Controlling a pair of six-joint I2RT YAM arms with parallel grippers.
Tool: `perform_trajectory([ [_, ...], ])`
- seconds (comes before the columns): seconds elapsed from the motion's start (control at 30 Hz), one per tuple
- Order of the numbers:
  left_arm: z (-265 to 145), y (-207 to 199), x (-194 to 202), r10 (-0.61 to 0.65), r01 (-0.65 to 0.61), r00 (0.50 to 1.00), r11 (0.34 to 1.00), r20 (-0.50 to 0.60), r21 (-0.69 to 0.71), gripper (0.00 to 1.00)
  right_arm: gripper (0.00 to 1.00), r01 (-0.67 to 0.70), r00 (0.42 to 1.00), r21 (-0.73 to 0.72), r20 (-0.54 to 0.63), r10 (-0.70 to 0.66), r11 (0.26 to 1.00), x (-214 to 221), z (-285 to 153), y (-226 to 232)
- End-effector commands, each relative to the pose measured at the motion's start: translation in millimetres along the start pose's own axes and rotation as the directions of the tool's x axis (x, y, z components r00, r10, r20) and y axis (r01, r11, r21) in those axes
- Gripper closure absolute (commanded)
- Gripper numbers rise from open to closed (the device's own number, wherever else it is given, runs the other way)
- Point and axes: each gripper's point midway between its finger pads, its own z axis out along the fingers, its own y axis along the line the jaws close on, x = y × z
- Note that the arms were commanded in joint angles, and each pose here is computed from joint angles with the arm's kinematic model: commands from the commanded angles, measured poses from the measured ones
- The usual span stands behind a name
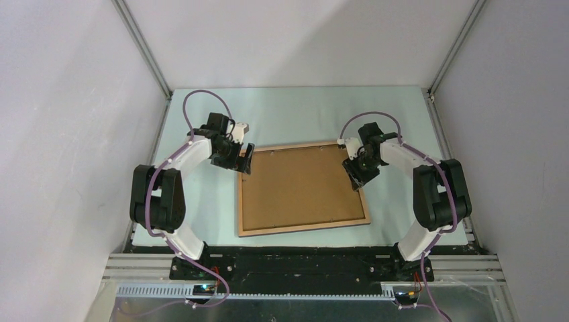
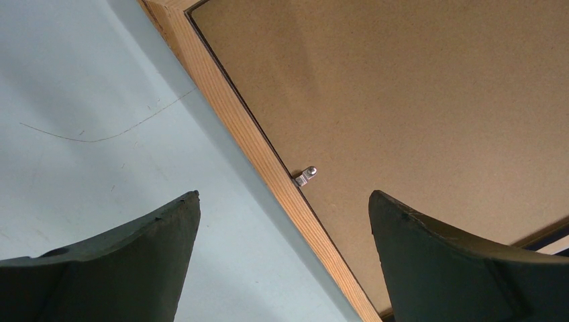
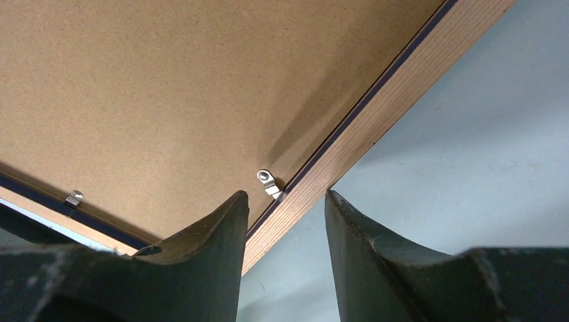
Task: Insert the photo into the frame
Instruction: Install the photo frame at the center of the board.
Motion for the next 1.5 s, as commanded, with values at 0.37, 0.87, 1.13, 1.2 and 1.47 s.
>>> perform_trajectory([
  [0.37, -14.6, 0.9, -15.3, 0.027, -0.025, 0.997, 0.999, 0.072, -0.019, 0.00, 0.53, 0.035, 0.998, 0.006, -0.048, -0.035, 0.999, 15.3, 8.3, 0.7],
  [0.87, -12.5, 1.9, -14.1, 0.025, -0.023, 0.998, 0.999, 0.064, -0.022, 0.00, 0.60, 0.043, 0.997, 0.020, -0.069, -0.041, 0.999, 18.9, 22.1, -1.9],
  [1.13, -12.3, 1.6, -14.1, 0.025, -0.024, 0.998, 0.999, 0.063, -0.021, 0.00, 0.66, 0.043, 0.998, 0.020, -0.049, -0.042, 0.999, 12.3, 23.5, -4.2],
  [1.2, -12.2, 1.9, -13.9, 0.024, -0.023, 0.998, 1.000, 0.062, -0.021, 0.00, 0.66, 0.035, 0.999, 0.014, -0.037, -0.035, 0.999, 8.8, 24.2, -4.0],
  [1.47, -11.8, 1.8, -13.8, 0.024, -0.022, 0.998, 1.000, 0.062, -0.020, 0.00, 0.63, 0.016, 0.999, 0.019, -0.031, -0.016, 1.000, 6.9, 30.5, -7.2],
])
